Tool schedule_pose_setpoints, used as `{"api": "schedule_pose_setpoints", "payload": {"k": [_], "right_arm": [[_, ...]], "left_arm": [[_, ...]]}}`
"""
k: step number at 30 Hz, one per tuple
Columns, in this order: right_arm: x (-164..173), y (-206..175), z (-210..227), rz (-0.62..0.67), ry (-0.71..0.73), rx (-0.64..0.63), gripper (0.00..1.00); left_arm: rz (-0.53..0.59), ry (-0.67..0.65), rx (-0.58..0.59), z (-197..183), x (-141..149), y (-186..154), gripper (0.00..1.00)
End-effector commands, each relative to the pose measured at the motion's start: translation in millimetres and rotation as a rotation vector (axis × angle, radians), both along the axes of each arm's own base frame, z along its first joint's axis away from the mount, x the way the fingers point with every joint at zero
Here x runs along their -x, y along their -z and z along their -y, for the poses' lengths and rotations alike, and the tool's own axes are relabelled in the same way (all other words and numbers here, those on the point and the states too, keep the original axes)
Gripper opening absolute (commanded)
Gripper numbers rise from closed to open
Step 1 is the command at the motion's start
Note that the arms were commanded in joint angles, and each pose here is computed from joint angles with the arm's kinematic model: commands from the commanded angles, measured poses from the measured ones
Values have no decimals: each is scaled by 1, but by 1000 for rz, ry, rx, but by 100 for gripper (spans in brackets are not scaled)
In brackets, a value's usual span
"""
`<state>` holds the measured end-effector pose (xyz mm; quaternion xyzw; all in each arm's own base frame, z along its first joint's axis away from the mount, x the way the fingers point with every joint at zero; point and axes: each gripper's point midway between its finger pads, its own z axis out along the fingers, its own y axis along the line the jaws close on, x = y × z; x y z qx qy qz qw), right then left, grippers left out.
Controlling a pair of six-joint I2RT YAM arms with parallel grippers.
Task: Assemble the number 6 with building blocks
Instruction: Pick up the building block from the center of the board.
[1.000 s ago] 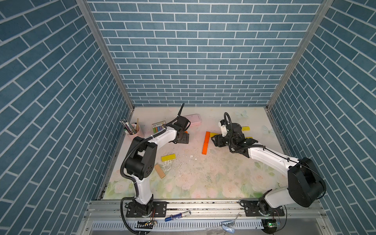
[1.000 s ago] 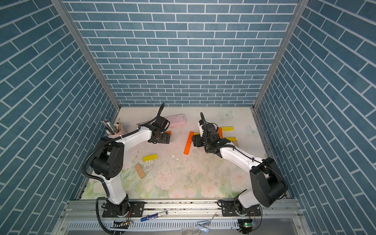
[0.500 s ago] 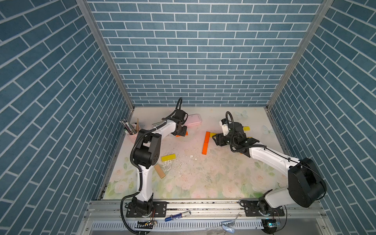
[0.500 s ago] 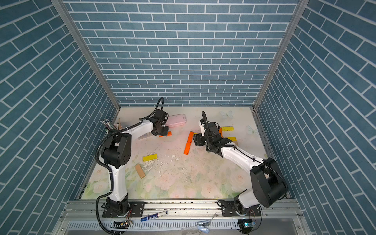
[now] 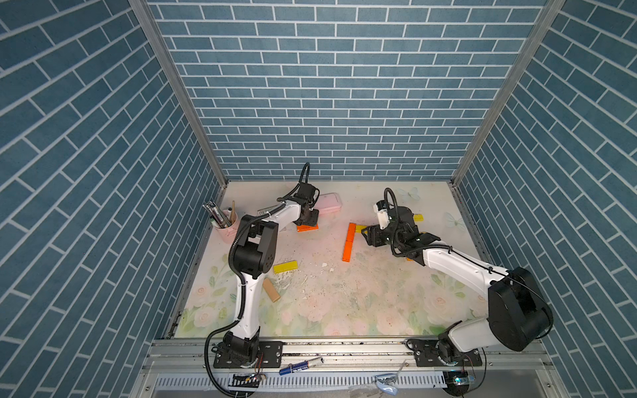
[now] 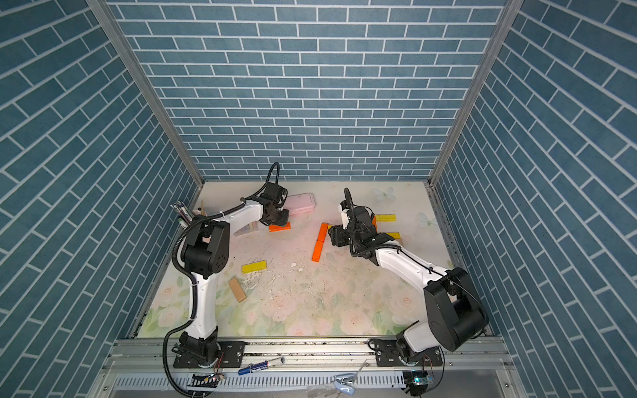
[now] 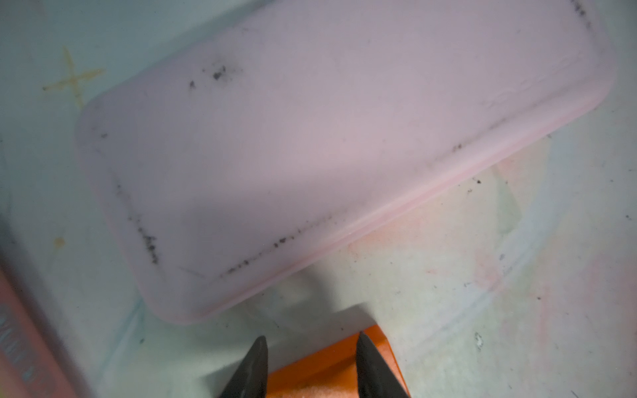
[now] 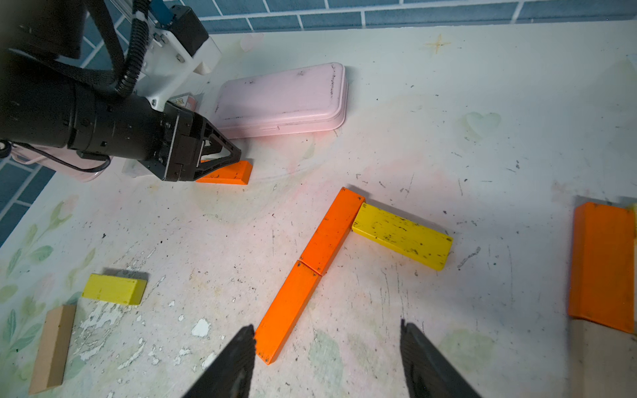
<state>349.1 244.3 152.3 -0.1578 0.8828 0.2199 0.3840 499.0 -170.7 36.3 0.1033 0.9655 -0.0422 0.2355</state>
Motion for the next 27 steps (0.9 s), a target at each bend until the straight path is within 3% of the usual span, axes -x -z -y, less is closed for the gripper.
{"api": "schedule_pose_setpoints", "payload": {"k": [1,15,22,27], "right_arm": [[2,-2,5,7,5,5,67],[9,-9,6,12,-6,-21,67],[15,-14,10,26,0,-37,67],[19,-14,12,28,3,-49,67]], "left_arm": [[-79,-6,-1,-5,14,18,42],[-186,-23,88,-2,59,26,41],[-140,-16,170,6,78,0,40],[-116,-1,135,3,90,-13,42]]}}
